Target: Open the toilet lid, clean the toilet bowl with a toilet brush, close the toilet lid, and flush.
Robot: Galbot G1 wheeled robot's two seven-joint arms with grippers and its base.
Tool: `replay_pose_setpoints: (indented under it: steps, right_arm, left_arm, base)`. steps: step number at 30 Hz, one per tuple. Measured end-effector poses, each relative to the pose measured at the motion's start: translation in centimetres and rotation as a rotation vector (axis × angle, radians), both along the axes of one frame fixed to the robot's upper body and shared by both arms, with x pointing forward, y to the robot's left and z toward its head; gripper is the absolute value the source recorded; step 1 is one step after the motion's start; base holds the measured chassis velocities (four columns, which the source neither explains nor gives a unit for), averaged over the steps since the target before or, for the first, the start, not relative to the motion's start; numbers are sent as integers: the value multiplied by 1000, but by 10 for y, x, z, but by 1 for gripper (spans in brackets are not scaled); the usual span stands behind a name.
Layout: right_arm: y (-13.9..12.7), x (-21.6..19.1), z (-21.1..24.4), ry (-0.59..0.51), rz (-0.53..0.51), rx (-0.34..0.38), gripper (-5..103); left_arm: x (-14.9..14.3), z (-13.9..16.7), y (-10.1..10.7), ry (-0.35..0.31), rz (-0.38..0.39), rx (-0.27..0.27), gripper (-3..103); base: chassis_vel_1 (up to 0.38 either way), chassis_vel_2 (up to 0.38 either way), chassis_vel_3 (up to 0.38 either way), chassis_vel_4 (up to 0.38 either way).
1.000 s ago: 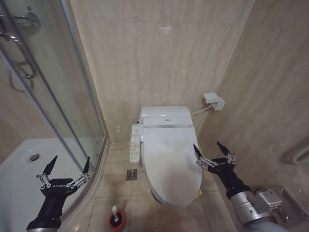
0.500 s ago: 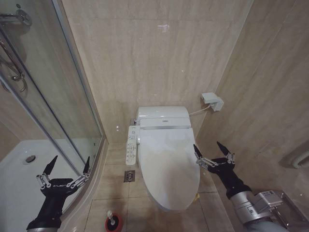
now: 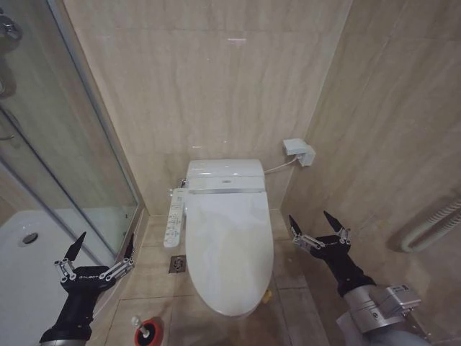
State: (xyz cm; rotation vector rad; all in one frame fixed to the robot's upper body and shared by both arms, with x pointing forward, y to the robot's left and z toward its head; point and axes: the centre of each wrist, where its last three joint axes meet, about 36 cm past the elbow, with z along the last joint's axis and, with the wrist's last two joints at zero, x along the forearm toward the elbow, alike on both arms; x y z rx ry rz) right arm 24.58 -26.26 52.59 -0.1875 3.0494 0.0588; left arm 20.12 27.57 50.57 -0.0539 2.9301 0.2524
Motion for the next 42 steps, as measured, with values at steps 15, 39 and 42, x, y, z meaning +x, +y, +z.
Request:
replay_pose_setpoints:
  steps: [15,39,42]
  right_arm:
    - [0,0,0,0,1,0,100]
    - [0,0,0,0,1,0,100]
    - [0,0,0,0,1,0,100]
  left_arm:
    - [0,0,0,0,0,0,100]
    - [0,0,0,0,0,0,100]
    - [0,0,0,0,0,0,100]
  base:
    - [39,19,-32,-10]
    - [141,-146,-143,157]
    - [125,-124,-126,135]
